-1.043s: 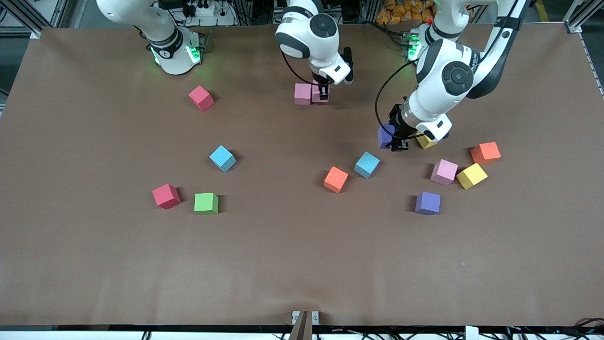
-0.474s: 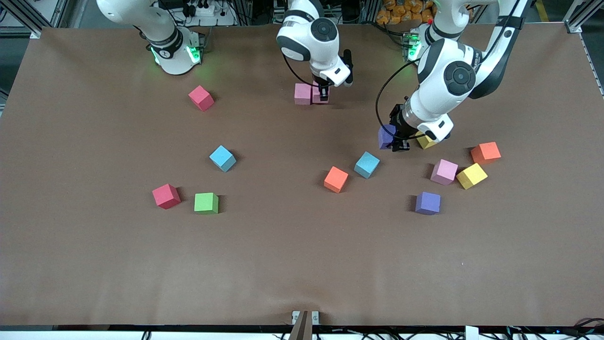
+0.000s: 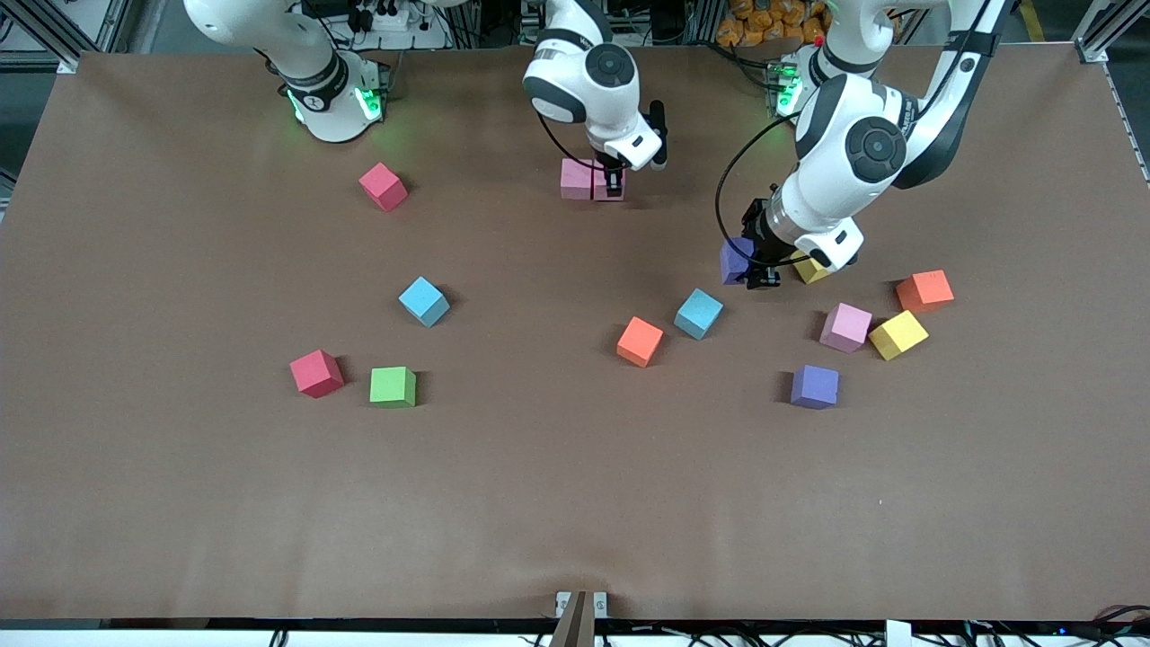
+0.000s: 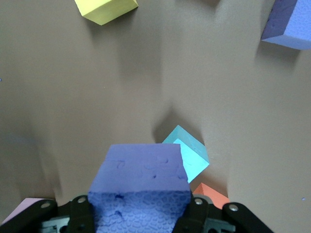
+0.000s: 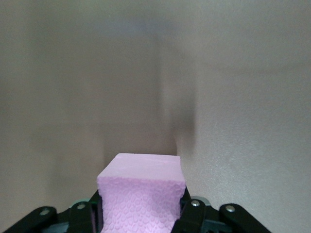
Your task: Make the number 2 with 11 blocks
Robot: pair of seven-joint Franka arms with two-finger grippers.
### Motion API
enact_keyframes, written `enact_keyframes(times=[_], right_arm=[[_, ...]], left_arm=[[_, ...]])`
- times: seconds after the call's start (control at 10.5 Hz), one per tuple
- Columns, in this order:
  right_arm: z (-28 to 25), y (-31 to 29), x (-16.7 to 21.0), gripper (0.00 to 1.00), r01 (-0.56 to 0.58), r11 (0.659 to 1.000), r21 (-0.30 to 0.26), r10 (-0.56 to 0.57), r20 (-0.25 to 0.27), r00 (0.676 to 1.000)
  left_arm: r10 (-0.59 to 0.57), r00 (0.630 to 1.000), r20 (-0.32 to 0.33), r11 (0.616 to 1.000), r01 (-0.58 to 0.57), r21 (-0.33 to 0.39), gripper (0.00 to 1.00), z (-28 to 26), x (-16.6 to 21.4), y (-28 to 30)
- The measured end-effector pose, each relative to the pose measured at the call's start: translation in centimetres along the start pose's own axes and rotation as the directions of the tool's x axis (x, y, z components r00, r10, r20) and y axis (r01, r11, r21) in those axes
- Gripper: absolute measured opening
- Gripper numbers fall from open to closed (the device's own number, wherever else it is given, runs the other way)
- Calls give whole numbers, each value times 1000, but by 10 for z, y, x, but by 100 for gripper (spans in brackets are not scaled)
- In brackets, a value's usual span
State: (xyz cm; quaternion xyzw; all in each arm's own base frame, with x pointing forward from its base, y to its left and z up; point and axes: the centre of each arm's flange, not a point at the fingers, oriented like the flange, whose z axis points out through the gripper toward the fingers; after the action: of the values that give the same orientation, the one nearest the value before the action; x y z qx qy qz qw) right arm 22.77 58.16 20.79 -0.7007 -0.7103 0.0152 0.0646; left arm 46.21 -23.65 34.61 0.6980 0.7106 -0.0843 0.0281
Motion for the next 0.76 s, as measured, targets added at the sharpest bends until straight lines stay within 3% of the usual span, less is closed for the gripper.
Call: enact_keyframes(times=[0.76], right_arm=[[3,-1,-1,56,-70,998,0,70,-1,998]], left_arm=[[11,1000,6,1000,-10,-10,57,-5,-7,1]])
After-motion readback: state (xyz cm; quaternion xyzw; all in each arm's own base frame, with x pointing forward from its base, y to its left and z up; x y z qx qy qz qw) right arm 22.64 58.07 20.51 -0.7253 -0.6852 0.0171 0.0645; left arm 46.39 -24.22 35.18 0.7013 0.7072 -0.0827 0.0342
